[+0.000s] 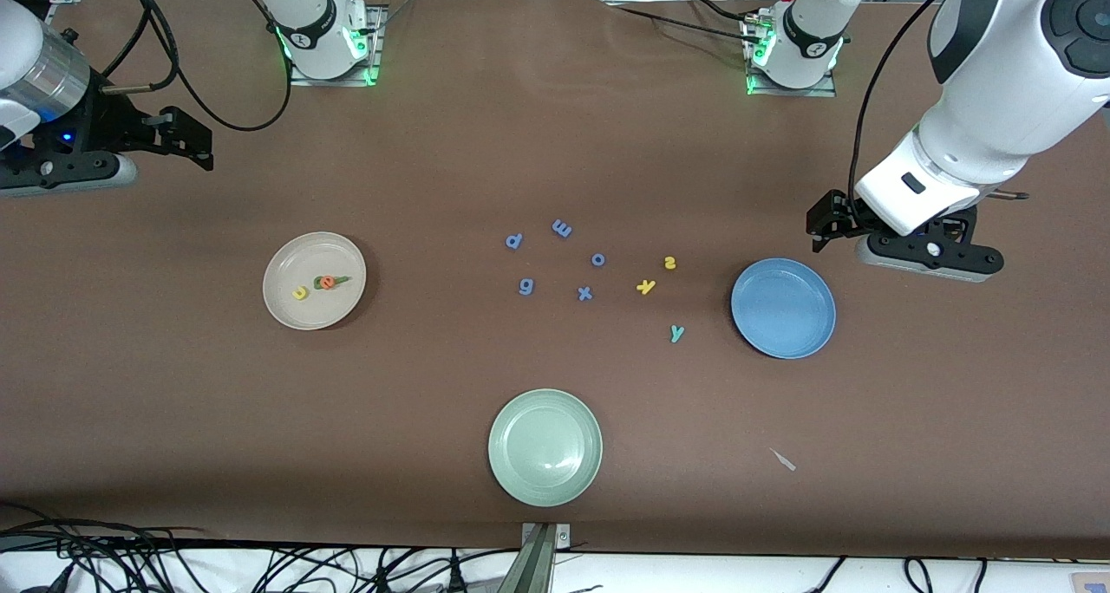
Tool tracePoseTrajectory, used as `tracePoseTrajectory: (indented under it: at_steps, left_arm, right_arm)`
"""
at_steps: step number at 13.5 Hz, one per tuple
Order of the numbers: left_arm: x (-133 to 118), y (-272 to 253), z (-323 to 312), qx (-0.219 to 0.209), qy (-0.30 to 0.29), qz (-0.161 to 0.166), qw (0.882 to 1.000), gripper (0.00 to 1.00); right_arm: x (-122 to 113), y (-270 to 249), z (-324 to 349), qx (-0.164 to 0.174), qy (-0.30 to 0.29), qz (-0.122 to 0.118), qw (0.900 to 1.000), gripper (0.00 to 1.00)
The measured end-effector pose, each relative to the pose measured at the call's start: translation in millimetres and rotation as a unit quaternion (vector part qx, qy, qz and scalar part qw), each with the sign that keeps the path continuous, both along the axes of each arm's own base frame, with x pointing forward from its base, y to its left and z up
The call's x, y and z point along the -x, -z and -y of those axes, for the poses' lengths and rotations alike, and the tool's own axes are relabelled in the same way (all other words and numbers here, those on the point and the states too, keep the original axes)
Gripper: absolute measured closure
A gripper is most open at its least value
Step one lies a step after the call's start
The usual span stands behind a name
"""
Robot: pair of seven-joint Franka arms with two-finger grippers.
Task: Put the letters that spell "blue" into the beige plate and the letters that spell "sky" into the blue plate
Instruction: 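Move the left gripper over the blue letters beside the blue plate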
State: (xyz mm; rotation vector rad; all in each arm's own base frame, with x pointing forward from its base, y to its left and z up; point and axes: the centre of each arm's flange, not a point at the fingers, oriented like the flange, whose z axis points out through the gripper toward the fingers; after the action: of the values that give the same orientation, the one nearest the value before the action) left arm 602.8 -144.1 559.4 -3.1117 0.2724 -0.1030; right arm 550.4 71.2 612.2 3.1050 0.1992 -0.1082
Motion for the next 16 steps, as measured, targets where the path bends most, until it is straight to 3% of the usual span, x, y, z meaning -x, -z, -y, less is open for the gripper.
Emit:
tracePoseTrajectory:
  at_steps: [11,16]
  left_arm:
    - [0.1,0.6,1.1,0.000,0.001,-0.001,1.000,0.00]
    - [-6.6,65.4,40.3,-0.003,0.029,-0.055,0.998,0.00]
  right_arm:
    - [-1.1,1.5,4.3,0.000,0.004,-0.002,1.000,0.00]
    - [-1.4,2.2,4.5,0.000,0.004,-0.003,1.000,0.00]
